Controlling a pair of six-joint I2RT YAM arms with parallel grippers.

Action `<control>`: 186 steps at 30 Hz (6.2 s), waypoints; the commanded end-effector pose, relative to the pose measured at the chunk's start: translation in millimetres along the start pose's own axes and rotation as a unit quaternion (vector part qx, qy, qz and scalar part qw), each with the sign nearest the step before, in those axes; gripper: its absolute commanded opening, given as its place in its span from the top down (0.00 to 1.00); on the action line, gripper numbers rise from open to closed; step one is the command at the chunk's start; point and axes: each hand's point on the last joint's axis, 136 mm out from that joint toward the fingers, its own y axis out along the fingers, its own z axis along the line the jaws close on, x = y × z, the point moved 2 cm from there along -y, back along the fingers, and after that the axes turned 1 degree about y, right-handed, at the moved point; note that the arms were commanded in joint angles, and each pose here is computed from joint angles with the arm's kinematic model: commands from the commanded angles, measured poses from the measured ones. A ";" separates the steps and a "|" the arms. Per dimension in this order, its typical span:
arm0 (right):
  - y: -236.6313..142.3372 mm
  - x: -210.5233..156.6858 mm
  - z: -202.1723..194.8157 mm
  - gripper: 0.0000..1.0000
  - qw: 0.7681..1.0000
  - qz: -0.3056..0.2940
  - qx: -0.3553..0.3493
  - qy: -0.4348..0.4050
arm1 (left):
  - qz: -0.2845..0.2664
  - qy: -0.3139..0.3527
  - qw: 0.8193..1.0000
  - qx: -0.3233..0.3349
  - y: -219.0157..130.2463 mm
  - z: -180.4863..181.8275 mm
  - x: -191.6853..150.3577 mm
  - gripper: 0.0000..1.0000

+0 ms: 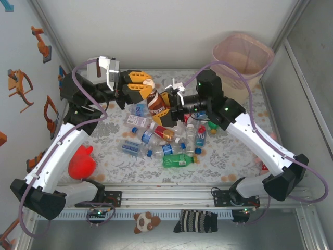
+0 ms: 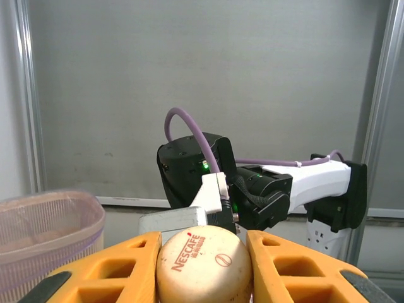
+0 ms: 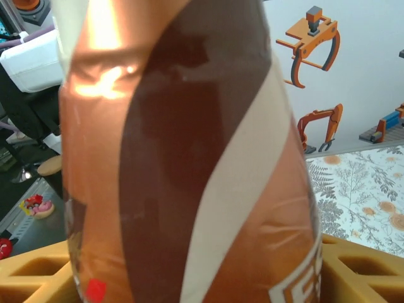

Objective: Put the plastic bottles in the bin

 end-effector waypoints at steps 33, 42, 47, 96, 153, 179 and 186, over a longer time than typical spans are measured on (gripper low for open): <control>-141.6 69.8 -115.3 0.49 0.930 -0.115 -0.334 0.096 | 0.041 -0.014 0.969 0.245 -43.8 32.8 -39.2 0.29; -258.0 68.5 -205.9 0.56 0.813 -0.207 -0.485 0.245 | 0.045 -0.042 0.966 0.251 -44.7 37.4 -50.3 0.32; -307.2 43.6 -258.2 0.62 0.744 -0.255 -0.521 0.332 | 0.044 -0.050 0.966 0.251 -45.1 37.3 -52.6 0.33; -331.0 -134.5 -414.3 0.23 0.559 -0.236 -0.526 0.596 | 0.089 -0.108 0.935 0.324 -55.9 72.7 -101.4 0.37; -355.9 -11.3 -216.7 0.22 0.608 -0.233 -0.625 0.431 | 0.148 -0.512 0.331 0.778 -252.3 37.2 -317.2 0.33; -354.9 -19.5 -203.6 0.22 0.606 -0.221 -0.635 0.425 | 0.094 -0.678 0.229 0.692 -221.3 36.8 -408.6 0.21; -355.8 -19.4 -202.0 0.22 0.604 -0.221 -0.639 0.422 | 0.093 -0.676 0.228 0.694 -222.2 37.8 -408.3 0.34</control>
